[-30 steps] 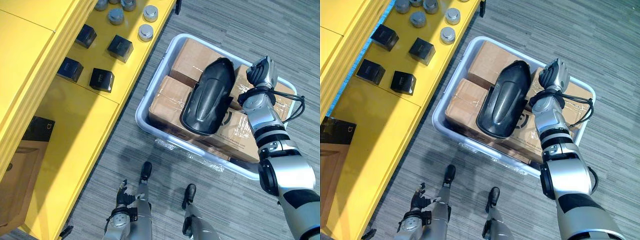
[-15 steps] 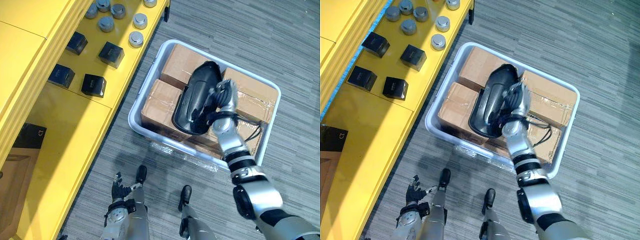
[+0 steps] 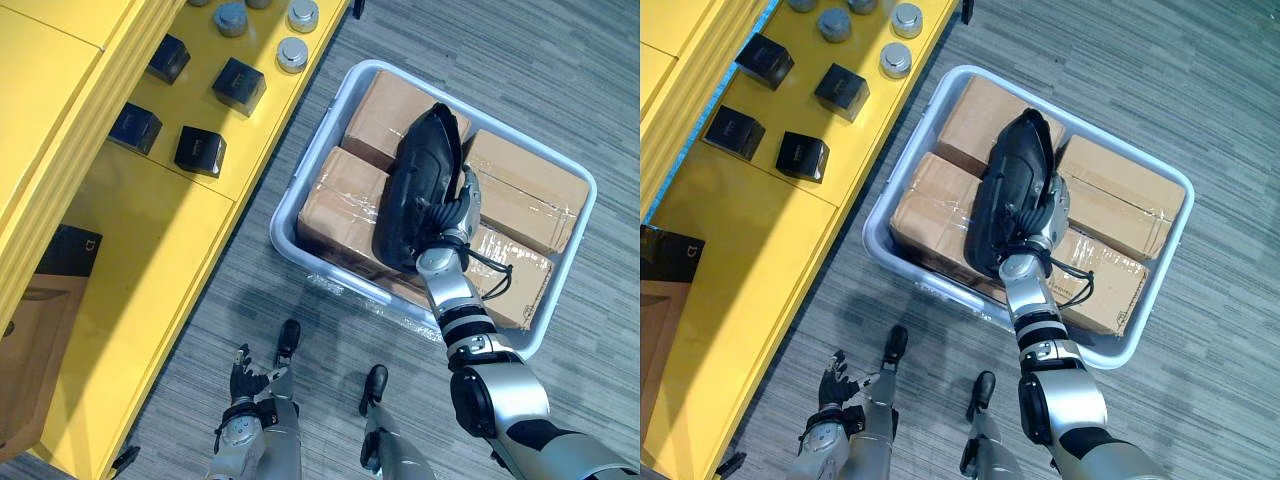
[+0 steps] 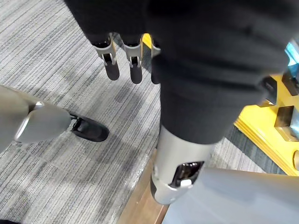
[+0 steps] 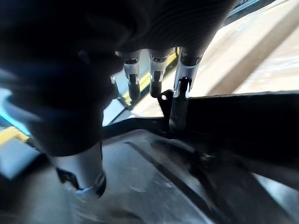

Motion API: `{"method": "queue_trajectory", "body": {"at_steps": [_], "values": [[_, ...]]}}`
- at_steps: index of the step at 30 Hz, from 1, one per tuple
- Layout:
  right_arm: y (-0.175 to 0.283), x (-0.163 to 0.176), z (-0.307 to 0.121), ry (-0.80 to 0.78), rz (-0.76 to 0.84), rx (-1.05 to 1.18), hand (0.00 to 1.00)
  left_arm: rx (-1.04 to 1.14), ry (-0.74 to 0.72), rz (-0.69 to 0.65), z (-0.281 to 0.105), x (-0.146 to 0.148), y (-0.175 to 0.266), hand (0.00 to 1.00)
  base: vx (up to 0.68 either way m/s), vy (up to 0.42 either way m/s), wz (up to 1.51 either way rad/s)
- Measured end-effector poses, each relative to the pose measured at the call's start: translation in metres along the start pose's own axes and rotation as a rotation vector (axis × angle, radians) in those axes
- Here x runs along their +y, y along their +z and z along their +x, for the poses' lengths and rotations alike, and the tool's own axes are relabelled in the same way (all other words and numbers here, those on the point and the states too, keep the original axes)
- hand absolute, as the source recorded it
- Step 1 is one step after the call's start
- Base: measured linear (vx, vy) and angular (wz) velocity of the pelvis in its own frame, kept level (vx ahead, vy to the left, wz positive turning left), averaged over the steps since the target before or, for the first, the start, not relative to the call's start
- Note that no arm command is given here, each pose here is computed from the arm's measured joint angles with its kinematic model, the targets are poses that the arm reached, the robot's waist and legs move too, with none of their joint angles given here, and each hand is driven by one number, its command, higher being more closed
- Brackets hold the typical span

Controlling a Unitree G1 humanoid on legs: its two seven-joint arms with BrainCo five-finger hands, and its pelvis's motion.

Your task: Walk over and take plastic housings, then place them on the shelf

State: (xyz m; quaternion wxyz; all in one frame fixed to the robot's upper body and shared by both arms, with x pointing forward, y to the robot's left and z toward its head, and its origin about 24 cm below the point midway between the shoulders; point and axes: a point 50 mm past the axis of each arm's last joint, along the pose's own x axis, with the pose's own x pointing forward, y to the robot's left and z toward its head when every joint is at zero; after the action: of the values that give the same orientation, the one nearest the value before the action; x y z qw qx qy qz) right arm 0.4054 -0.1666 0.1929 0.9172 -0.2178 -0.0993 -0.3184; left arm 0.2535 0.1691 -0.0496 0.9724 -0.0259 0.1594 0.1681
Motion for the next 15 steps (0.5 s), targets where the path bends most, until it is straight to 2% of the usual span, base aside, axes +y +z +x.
{"method": "queue_trajectory", "body": {"at_steps": [7,15], "values": [[0.001,-0.008,0.005,-0.065,0.028,0.024,0.0,0.036,-0.001,0.006,-0.001,0.0,-0.008,0.0,0.07,-0.016,0.04],[-0.002,-0.009,-0.009,-0.106,0.092,0.007,0.0,0.027,0.012,0.005,0.002,-0.004,-0.003,0.0,0.1,-0.013,0.03]]}}
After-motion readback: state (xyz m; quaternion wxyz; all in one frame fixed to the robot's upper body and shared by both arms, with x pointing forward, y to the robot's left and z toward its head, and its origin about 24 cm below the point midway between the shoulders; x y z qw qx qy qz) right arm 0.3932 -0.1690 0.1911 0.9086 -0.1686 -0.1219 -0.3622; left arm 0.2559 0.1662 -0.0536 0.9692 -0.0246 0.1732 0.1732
